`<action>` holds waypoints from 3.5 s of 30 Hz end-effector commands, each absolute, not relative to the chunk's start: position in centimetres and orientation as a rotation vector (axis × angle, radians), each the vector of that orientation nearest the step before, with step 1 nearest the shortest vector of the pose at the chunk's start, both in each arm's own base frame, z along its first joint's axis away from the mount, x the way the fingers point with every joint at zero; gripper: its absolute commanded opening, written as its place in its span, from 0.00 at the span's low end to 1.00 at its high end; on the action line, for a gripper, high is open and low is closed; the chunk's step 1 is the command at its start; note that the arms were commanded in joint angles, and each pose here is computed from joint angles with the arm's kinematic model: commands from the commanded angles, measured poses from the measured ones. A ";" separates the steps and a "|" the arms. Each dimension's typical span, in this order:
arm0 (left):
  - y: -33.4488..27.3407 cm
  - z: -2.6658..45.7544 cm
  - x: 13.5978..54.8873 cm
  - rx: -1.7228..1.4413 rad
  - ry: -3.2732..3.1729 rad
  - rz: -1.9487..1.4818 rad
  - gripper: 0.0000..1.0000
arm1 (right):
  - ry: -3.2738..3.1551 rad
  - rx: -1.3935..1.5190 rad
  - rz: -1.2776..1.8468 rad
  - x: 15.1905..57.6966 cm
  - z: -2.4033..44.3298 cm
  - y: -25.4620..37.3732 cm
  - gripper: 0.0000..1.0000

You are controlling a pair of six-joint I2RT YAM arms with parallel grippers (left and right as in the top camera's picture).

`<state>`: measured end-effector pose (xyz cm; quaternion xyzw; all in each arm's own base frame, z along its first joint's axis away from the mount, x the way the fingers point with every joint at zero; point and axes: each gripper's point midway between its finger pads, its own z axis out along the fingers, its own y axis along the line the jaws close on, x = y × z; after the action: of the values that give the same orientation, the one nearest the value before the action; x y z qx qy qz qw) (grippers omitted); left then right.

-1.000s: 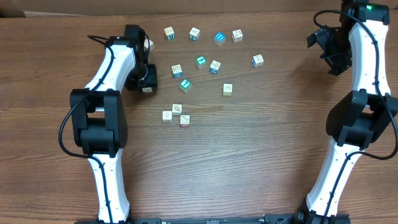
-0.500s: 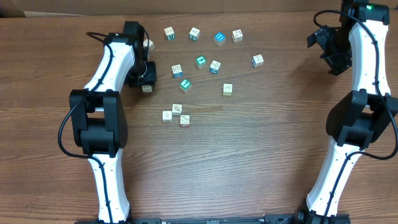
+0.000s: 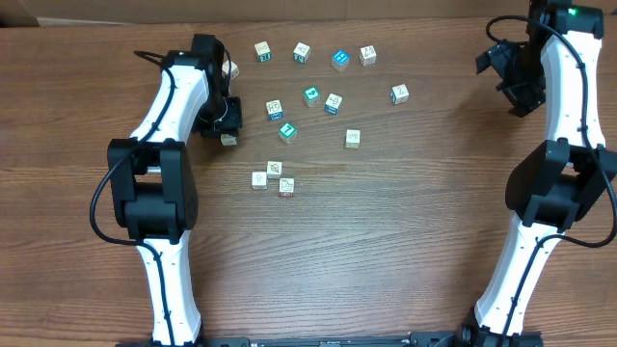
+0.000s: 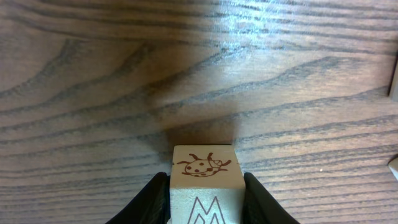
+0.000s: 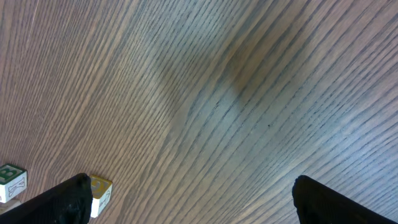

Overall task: Form a circle
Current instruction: 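Carry the M block toward the front of the arc, then lower the M block between the 4 block and elephant 5 block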

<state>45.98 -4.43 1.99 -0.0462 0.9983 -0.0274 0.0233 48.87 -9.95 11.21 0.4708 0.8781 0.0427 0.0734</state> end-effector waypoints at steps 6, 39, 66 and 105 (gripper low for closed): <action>-4.4 7.7 46.4 -0.124 2.992 -0.089 0.28 | 2.598 1.390 0.142 49.1 13.0 -10.1 1.00; -5.6 21.7 31.1 -0.255 3.129 -0.085 0.07 | 2.598 1.390 0.142 49.1 13.0 -10.1 1.00; -12.0 6.8 25.3 0.006 3.301 0.079 0.04 | 2.599 1.390 0.141 49.1 13.0 -10.1 1.00; -12.0 1.2 28.6 0.005 3.076 0.084 0.20 | 2.598 1.390 0.142 49.1 13.0 -10.1 1.00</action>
<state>29.17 -12.41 1.59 0.0076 0.9992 0.0191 0.0356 48.87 -9.95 11.22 0.4707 0.8782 0.0428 0.0736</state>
